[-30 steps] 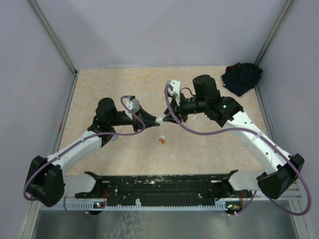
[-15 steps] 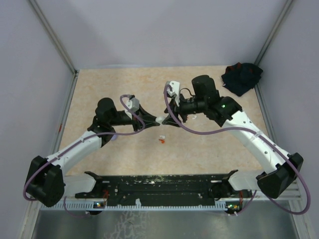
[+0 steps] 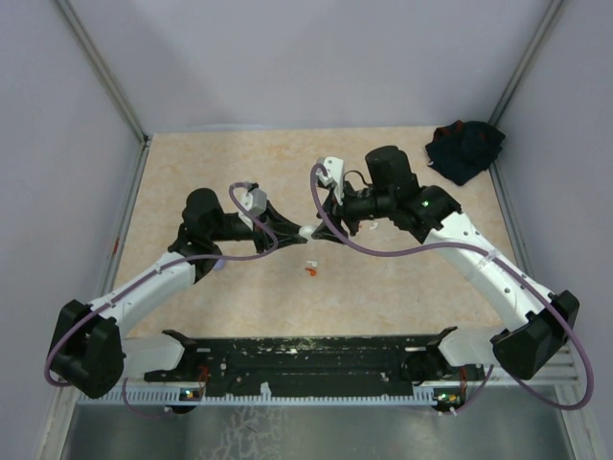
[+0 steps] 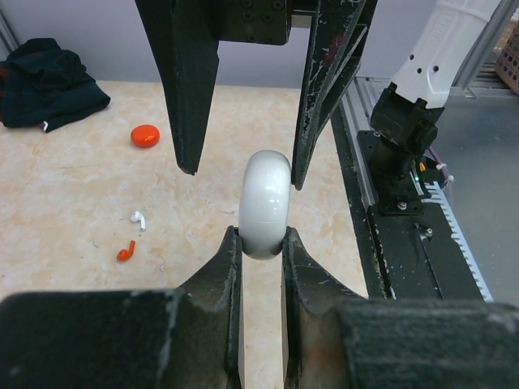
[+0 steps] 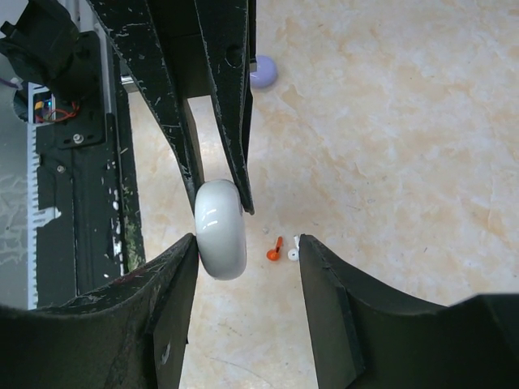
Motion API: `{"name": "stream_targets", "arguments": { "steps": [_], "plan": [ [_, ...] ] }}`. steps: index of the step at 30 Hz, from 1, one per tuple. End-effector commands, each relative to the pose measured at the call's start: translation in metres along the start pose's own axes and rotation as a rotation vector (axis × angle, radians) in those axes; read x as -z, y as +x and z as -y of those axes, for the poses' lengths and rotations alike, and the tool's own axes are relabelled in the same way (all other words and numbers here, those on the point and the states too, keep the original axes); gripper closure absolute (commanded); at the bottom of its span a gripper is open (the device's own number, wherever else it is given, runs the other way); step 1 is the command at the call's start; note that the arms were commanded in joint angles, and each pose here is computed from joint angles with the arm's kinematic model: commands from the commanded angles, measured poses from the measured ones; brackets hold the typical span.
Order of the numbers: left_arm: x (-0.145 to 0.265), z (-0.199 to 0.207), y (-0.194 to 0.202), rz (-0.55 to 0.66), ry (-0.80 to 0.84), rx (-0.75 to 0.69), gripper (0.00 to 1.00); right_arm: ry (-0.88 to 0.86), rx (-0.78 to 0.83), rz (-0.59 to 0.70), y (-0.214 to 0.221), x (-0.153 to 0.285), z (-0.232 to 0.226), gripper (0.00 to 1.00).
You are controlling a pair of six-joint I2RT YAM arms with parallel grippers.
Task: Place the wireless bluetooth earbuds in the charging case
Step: Open the charging case.
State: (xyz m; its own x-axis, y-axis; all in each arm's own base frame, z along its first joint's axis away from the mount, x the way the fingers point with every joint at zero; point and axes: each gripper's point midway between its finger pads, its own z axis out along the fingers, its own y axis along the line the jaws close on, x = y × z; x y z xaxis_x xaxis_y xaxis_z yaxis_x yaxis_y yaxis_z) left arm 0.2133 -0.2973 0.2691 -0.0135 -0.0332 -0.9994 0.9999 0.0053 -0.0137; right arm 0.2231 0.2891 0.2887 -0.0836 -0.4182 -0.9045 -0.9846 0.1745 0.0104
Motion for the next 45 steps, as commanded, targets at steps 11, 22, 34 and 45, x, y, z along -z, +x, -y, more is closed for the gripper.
{"name": "stream_targets", "arguments": {
  "steps": [11,22,34,45],
  "plan": [
    [-0.002,0.012,-0.017,0.024,0.074,-0.063,1.0,0.137,0.048,0.073,-0.022,0.014,0.019,0.49],
    [-0.001,0.013,-0.018,0.02,0.081,-0.065,1.0,0.174,0.04,0.096,-0.024,0.021,0.026,0.49],
    [-0.002,0.002,-0.015,0.018,0.015,-0.059,1.0,0.168,0.033,0.12,-0.033,0.026,0.023,0.49],
    [0.011,-0.052,0.004,-0.064,-0.301,-0.037,1.0,0.317,-0.078,0.124,-0.019,0.036,0.037,0.48]
  ]
}}
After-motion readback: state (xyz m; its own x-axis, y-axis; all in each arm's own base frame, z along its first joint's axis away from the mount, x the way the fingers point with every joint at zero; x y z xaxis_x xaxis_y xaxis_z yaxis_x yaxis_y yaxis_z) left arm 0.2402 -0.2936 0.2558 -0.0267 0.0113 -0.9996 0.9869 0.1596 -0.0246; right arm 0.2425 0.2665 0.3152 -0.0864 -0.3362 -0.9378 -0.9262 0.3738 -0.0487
